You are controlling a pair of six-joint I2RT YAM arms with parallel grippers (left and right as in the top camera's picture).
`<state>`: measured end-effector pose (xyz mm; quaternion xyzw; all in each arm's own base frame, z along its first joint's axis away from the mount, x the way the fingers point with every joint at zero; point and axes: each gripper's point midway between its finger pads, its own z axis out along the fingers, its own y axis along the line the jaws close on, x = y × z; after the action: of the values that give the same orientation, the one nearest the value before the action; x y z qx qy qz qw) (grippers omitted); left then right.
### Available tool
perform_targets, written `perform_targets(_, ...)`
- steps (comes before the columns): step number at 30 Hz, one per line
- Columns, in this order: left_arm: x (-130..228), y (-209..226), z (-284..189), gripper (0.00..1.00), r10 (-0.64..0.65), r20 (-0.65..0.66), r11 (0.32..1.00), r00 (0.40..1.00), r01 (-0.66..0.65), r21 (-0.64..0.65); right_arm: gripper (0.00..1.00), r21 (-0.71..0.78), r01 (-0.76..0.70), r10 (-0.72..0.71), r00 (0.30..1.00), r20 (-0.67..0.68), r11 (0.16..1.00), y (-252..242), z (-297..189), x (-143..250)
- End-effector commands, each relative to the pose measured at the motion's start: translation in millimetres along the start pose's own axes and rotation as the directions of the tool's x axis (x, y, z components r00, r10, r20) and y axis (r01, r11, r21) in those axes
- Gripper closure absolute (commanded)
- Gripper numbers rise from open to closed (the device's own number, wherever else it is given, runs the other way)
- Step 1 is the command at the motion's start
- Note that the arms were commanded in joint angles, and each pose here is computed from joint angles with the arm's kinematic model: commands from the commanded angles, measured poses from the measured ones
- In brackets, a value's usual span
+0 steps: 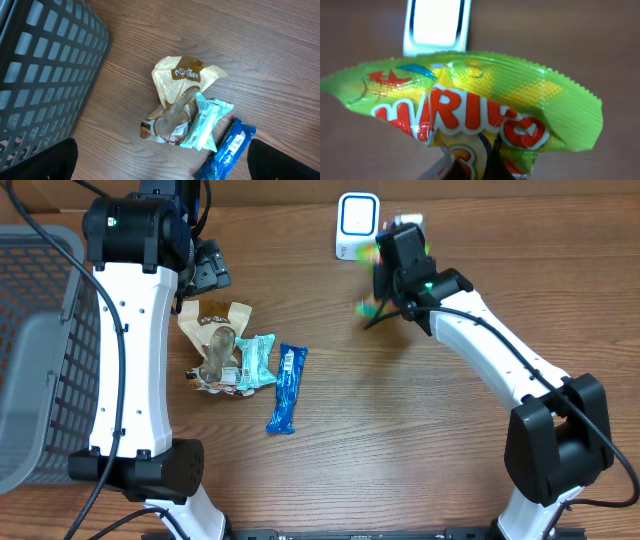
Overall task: Scan the item barcode
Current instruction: 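Carry the Haribo bag with the right gripper over the white scanner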
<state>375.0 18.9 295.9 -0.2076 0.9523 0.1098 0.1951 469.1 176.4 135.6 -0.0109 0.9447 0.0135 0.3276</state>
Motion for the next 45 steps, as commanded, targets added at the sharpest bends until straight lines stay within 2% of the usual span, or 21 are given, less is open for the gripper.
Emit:
perform_targets(1, -0.3, 0.0, 3.2, 0.00, -0.019, -0.002, 1.000, 1.000, 0.019, -0.015, 0.96, -0.187, -0.155, 0.131, 0.982, -0.136, 0.970, 28.0, -34.5, 3.3)
perform_targets(4, -0.3, 0.0, 3.2, 0.00, -0.019, -0.002, 1.000, 1.000, 0.019, -0.015, 0.96, -0.192, -0.285, 0.200, 0.908, -0.369, 0.939, 24.7, -53.4, 38.8)
perform_targets(6, -0.3, 0.0, 3.2, 0.00, -0.019, -0.002, 1.000, 1.000, 0.019, -0.015, 0.96, -0.215, -0.381, 0.227, 0.826, -0.516, 0.899, 27.3, -71.1, 57.3)
perform_targets(8, -0.3, 0.0, 3.2, 0.00, -0.019, -0.002, 1.000, 1.000, 0.019, -0.015, 0.96, -0.307, -0.482, 0.188, 0.735, -0.651, 0.821, 39.2, -94.8, 68.1)
perform_targets(11, -0.3, 0.0, 3.2, 0.00, -0.019, -0.002, 1.000, 1.000, 0.019, -0.015, 0.96, -0.524, -0.610, 0.034, 0.670, -0.742, 0.594, 59.5, -140.4, 57.7)
perform_targets(13, -0.3, 0.0, 3.2, 0.00, -0.019, -0.002, 1.000, 1.000, 0.019, -0.015, 0.96, -0.578, -0.703, -0.012, 0.631, -0.776, 0.414, 64.7, -167.7, 39.5)
perform_targets(15, -0.3, 0.0, 3.2, 0.00, -0.019, -0.002, 1.000, 1.000, 0.019, -0.015, 0.96, -0.599, -0.773, -0.072, 0.599, -0.798, 0.210, 64.6, -198.0, 17.6)
perform_targets(16, -0.3, 0.0, 3.2, 0.00, -0.019, -0.002, 1.000, 1.000, 0.019, -0.015, 0.96, -0.584, -0.800, -0.094, 0.577, -0.812, 0.134, 62.4, -209.1, 8.7)
perform_targets(18, -0.3, 0.0, 3.2, 0.00, -0.019, -0.002, 1.000, 1.000, 0.019, -0.015, 0.96, -0.506, -0.861, -0.120, 0.498, -0.859, 0.047, 56.7, -222.2, -4.1)
perform_targets(20, -0.3, 0.0, 3.2, 0.00, -0.019, -0.002, 1.000, 1.000, 0.019, -0.015, 0.96, -0.387, -0.920, -0.099, 0.381, -0.919, 0.055, 51.5, -219.4, -8.4)
perform_targets(21, -0.3, 0.0, 3.2, 0.00, -0.019, -0.002, 1.000, 1.000, 0.019, -0.015, 0.96, -0.358, -0.932, -0.091, 0.352, -0.931, 0.055, 49.1, -217.9, -10.7)
perform_targets(24, -0.3, 0.0, 3.2, 0.00, -0.019, -0.002, 1.000, 1.000, 0.019, -0.015, 0.96, -0.327, -0.944, -0.082, 0.322, -0.943, 0.054, 46.2, -214.6, -17.8)
perform_targets(26, -0.3, 0.0, 3.2, 0.00, -0.019, -0.002, 1.000, 1.000, 0.019, -0.015, 0.96, -0.272, -0.961, -0.078, 0.267, -0.961, 0.058, 45.9, -213.4, -21.1)
perform_targets(30, -0.3, 0.0, 3.2, 0.00, -0.019, -0.002, 1.000, 1.000, 0.019, -0.015, 0.96, -0.249, -0.966, -0.078, 0.244, -0.967, 0.062, 46.7, -211.5, -29.4)
perform_targets(34, -0.3, 0.0, 3.2, 0.00, -0.019, -0.002, 1.000, 1.000, 0.019, -0.015, 0.96, -0.181, -0.981, -0.073, 0.176, -0.982, 0.068, 47.1, -210.6, -35.2)
perform_targets(38, -0.3, 0.0, 3.2, 0.00, -0.020, -0.002, 1.000, 1.000, 0.020, -0.015, 0.96, -0.177, -0.982, -0.067, 0.173, -0.983, 0.066, 44.7, -209.4, -48.2)
perform_targets(45, -0.3, 0.0, 3.2, 0.00, -0.019, -0.002, 1.000, 1.000, 0.019, -0.015, 0.96, -0.230, -0.971, -0.070, 0.225, -0.972, 0.066, 45.8, -212.8, -64.8)
